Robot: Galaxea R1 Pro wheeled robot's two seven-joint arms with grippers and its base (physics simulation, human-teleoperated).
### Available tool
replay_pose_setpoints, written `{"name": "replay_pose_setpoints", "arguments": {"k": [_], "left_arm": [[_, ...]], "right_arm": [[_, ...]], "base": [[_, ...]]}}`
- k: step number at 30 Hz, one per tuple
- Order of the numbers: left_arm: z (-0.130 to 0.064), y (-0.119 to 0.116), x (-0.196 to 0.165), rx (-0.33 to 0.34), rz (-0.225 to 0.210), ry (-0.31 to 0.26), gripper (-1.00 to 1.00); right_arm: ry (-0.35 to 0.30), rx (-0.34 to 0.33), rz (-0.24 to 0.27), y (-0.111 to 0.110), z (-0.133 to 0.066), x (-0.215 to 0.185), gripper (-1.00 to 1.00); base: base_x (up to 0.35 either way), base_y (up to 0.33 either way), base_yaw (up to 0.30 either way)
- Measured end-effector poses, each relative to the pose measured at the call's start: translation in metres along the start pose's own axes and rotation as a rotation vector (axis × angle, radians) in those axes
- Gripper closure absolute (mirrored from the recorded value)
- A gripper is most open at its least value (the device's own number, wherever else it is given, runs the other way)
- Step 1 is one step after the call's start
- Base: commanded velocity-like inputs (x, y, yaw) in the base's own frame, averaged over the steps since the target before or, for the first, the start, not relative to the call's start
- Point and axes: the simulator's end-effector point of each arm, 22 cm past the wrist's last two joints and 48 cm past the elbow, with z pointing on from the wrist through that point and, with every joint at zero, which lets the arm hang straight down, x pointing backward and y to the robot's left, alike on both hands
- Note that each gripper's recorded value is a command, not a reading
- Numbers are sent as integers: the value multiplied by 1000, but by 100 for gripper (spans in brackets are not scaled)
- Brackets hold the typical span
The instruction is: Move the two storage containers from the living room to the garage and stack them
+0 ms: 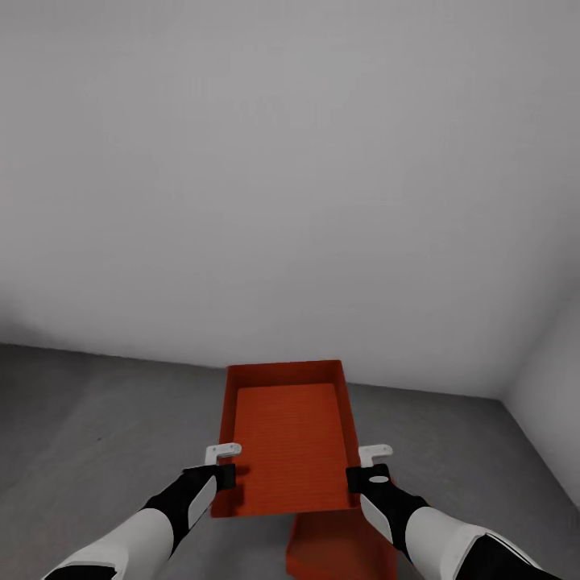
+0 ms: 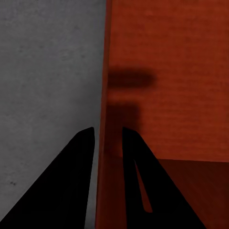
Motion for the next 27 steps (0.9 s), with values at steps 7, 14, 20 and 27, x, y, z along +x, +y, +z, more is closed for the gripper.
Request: {"name": "replay_pose_setpoints", "arguments": {"k": [7,14,20,27], "left_arm": [[0,0,0,0,0,0,100],[0,0,0,0,0,0,100],[0,0,0,0,0,0,100],[0,0,0,0,0,0,100]], "right_arm": [[0,0,0,0,0,0,100],[0,0,0,0,0,0,100],[0,0,0,0,0,0,100],[0,0,0,0,0,0,100]], "base": [[0,0,-247],[0,0,-247],[0,0,-247],[0,0,-247]]}}
